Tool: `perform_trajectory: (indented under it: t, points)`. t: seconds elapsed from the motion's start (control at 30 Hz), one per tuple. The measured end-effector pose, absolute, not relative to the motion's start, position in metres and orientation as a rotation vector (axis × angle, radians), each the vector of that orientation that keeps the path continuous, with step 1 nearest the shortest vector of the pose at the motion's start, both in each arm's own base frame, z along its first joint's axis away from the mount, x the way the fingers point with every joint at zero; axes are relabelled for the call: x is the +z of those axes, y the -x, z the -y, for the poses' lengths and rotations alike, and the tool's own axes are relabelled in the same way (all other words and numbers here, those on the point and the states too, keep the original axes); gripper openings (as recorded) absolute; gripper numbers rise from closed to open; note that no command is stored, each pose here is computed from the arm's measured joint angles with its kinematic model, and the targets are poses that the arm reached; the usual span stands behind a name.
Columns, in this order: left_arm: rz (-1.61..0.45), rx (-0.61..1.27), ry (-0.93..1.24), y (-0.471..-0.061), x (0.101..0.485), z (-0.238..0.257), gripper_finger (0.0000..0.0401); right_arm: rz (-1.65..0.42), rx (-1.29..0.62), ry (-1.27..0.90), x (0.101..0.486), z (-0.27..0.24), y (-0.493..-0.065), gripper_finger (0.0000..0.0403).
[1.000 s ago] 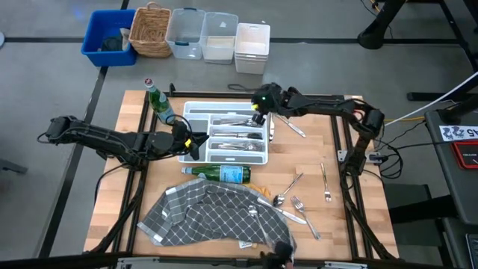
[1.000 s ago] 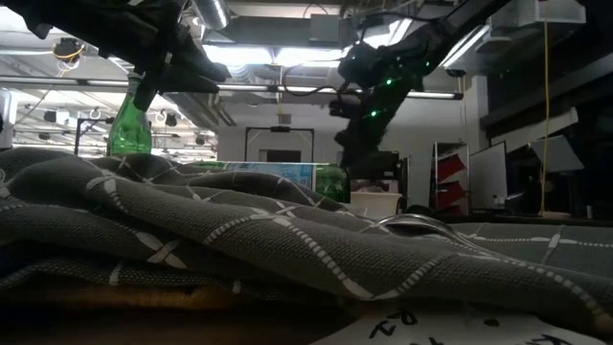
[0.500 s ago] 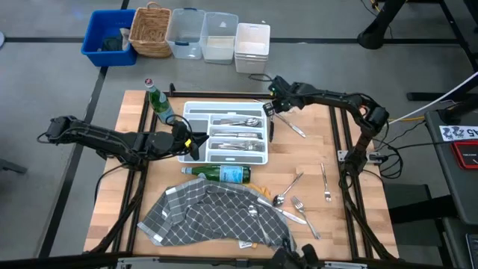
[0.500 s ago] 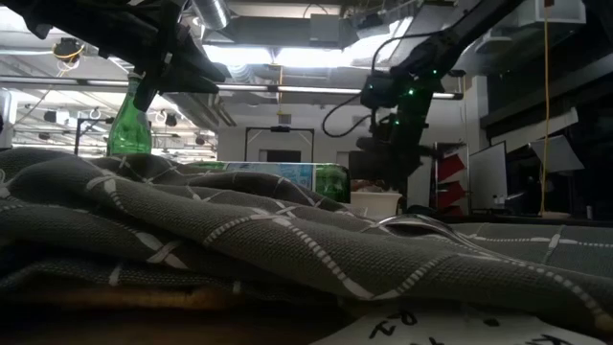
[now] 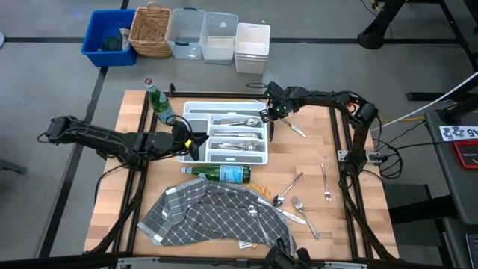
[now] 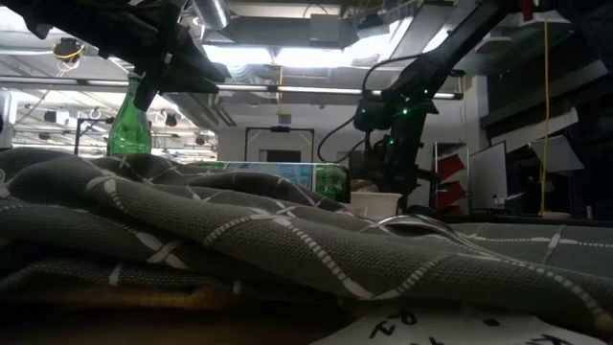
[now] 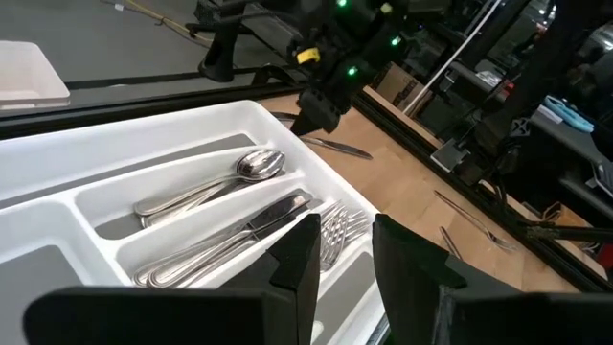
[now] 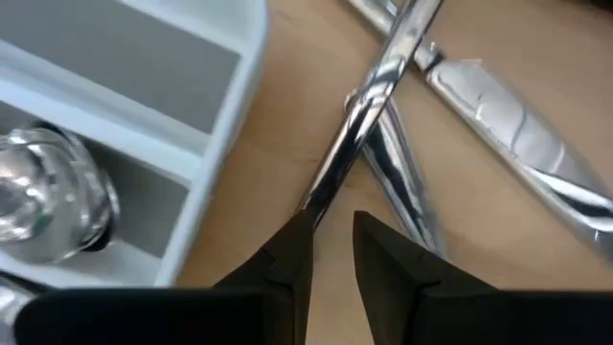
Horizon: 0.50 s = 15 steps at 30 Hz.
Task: Sort silverware
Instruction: Put the silver table knife into the silverware tray
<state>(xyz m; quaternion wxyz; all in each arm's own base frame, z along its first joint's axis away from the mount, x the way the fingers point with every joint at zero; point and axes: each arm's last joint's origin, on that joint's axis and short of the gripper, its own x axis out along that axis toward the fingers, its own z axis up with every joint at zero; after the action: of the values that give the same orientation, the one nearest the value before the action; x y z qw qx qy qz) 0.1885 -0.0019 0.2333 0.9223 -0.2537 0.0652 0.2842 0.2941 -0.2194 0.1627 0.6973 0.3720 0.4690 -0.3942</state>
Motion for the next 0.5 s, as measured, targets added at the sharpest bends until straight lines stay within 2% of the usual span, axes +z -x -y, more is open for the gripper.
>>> perform_trajectory:
  t: [0.5]
  points:
    - [-0.137,0.584,0.52,-0.1883,0.233,0.0018,0.0086,-1.007,-0.924,-0.902,0.1567,0.2219,-0.2966,0.0079]
